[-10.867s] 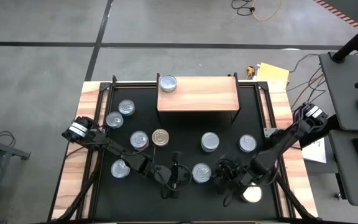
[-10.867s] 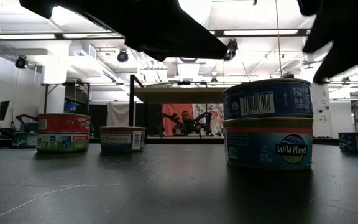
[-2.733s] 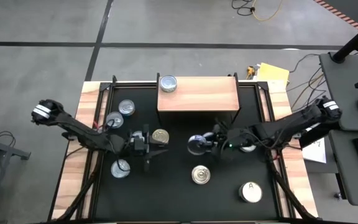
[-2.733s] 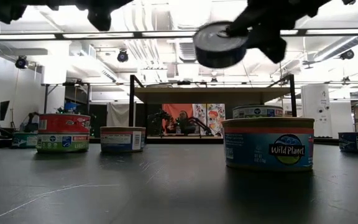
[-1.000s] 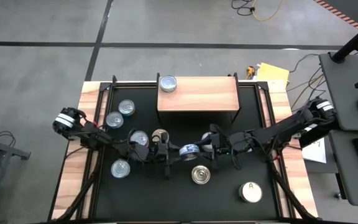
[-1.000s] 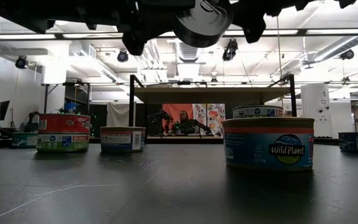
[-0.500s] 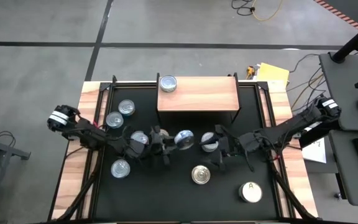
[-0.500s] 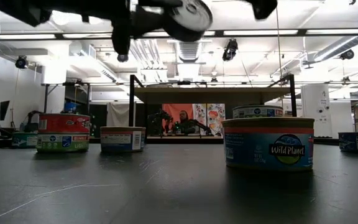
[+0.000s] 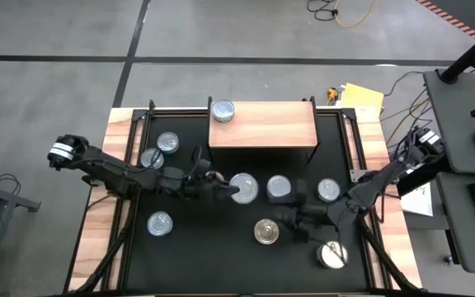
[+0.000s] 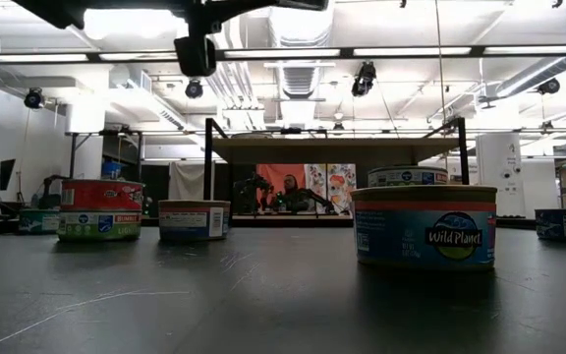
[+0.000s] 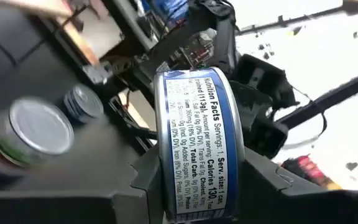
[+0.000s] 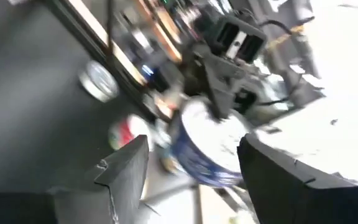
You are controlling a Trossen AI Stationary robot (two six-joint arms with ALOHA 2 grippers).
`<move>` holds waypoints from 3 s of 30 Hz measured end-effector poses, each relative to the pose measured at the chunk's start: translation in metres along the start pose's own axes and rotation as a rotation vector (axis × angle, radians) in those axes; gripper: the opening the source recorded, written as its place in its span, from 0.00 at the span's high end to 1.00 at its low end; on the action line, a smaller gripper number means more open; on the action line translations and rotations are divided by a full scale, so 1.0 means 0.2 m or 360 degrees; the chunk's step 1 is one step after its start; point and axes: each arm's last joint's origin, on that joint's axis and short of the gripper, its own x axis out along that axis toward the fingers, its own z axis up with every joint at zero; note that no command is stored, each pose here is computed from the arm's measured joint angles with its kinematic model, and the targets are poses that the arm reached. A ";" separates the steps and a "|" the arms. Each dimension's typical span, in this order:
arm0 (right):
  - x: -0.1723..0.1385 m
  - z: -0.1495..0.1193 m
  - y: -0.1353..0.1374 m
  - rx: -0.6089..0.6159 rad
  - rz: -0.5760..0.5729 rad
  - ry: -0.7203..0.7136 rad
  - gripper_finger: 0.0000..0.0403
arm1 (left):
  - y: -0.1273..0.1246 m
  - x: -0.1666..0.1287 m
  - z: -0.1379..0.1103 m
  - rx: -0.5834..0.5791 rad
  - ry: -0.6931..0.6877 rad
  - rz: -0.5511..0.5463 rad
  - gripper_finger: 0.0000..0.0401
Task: Stack canned seafood by type on shelf
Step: Put the blue tuna can on the shelf
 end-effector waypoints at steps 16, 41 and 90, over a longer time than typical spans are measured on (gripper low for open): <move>0.30 0.08 0.15 -0.0759 -0.0241 0.0534 0.33 | -0.01 0.01 0.00 -0.0129 -0.0077 -0.0039 0.69; 0.43 0.05 0.07 -0.0901 -0.0263 0.0662 0.68 | -0.01 0.01 0.01 0.0234 -0.0085 -0.0060 0.51; 0.19 -0.33 -0.37 0.0042 -0.0049 0.0950 0.66 | -0.08 -0.11 0.07 0.1247 0.0119 -0.0014 0.29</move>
